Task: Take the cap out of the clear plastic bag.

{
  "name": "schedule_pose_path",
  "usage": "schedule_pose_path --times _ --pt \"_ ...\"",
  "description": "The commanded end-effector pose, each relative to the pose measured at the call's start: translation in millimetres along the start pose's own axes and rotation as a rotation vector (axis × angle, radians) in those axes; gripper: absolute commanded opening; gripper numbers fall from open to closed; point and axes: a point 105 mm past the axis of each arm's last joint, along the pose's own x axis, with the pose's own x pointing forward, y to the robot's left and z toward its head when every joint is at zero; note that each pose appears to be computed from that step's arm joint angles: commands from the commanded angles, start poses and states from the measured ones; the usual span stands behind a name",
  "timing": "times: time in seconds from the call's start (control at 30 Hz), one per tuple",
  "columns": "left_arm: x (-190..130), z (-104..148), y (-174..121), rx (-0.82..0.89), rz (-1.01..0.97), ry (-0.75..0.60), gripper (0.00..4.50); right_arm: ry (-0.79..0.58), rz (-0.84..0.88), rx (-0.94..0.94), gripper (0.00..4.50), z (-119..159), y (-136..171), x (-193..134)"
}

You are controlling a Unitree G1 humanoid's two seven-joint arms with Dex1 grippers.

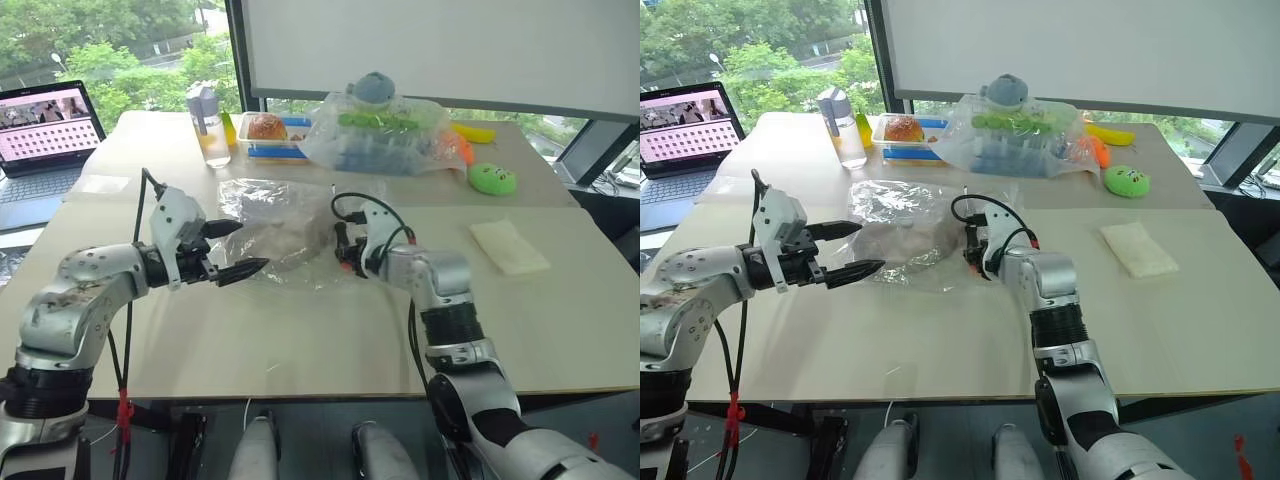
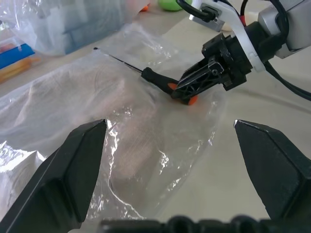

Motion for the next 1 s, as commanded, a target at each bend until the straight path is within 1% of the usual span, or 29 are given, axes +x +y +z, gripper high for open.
schedule_pose_path --times 0.03,0.13,0.2,0.27,0.3,0.33,0.37,0.4,0.43,0.5,0.53,0.63,0.8,0.87,0.93,0.97,1.0 --pt "12.0 8.5 -1.5 0.038 -0.038 -0.042 4.5 -0.084 -0.035 0.101 1.18 27.8 -31.9 -35.5" --pt "19.2 9.1 -1.7 0.039 -0.056 -0.052 4.5 -0.122 -0.002 0.165 1.18 37.0 -38.7 -52.0" --pt "25.0 9.0 -2.0 0.041 -0.077 -0.056 4.5 -0.199 0.031 0.195 1.18 50.1 -46.0 -70.0" --pt "29.3 9.2 -2.6 0.044 -0.094 -0.059 4.5 -0.245 0.018 0.176 1.18 56.1 -57.4 -84.7" --pt "32.8 9.3 -3.2 0.047 -0.108 -0.062 4.5 -0.285 -0.073 0.042 1.18 57.3 -80.0 -100.0" --pt "36.1 9.4 -3.9 0.051 -0.119 -0.064 4.5 -0.29 -0.166 -0.12 1.18 55.4 -98.5 -113.2" --pt "40.0 9.1 -3.9 0.061 -0.126 -0.066 4.5 -0.271 -0.267 -0.334 1.18 51.1 -117.2 -125.8" --pt "42.7 9.0 -3.9 0.069 -0.129 -0.067 4.5 -0.237 -0.31 -0.489 1.18 46.4 -125.6 -132.5" --pt "46.0 8.3 -3.6 0.075 -0.13 -0.068 4.5 -0.176 -0.324 -0.486 1.18 36.5 -139.9 -137.3" --pt "50.6 7.2 -3.6 0.082 -0.137 -0.069 4.5 -0.111 -0.337 -0.434 1.18 25.0 -160.3 -145.1" --pt "52.0 7.5 -5.5 0.074 -0.156 -0.073 4.5 -0.083 -0.355 -0.459 1.18 21.4 -167.8 -148.2" --pt "52.7 10.3 -11.6 0.04 -0.215 -0.089 4.5 0.0 -0.403 -0.583 1.18 12.7 -182.0 -151.6" --pt "55.7 13.8 -13.2 0.045 -0.235 -0.093 4.5 0.062 -0.424 -0.604 1.18 2.5 -201.7 -145.0" --pt "56.2 13.3 -13.0 0.05 -0.228 -0.09 4.5 0.063 -0.408 -0.572 2.13 -1.3 -204.1 -141.0" --pt "56.4 12.5 -14.2 0.055 -0.224 -0.086 4.5 0.071 -0.388 -0.556 2.55 -5.5 -204.6 -136.0" --pt "56.1 12.6 -15.5 0.052 -0.224 -0.088 4.5 0.075 -0.384 -0.551 2.99 -7.4 -205.6 -133.2" --pt "55.9 12.6 -16.3 0.049 -0.225 -0.089 4.5 0.077 -0.382 -0.547 3.21 -8.6 -206.4 -131.3"
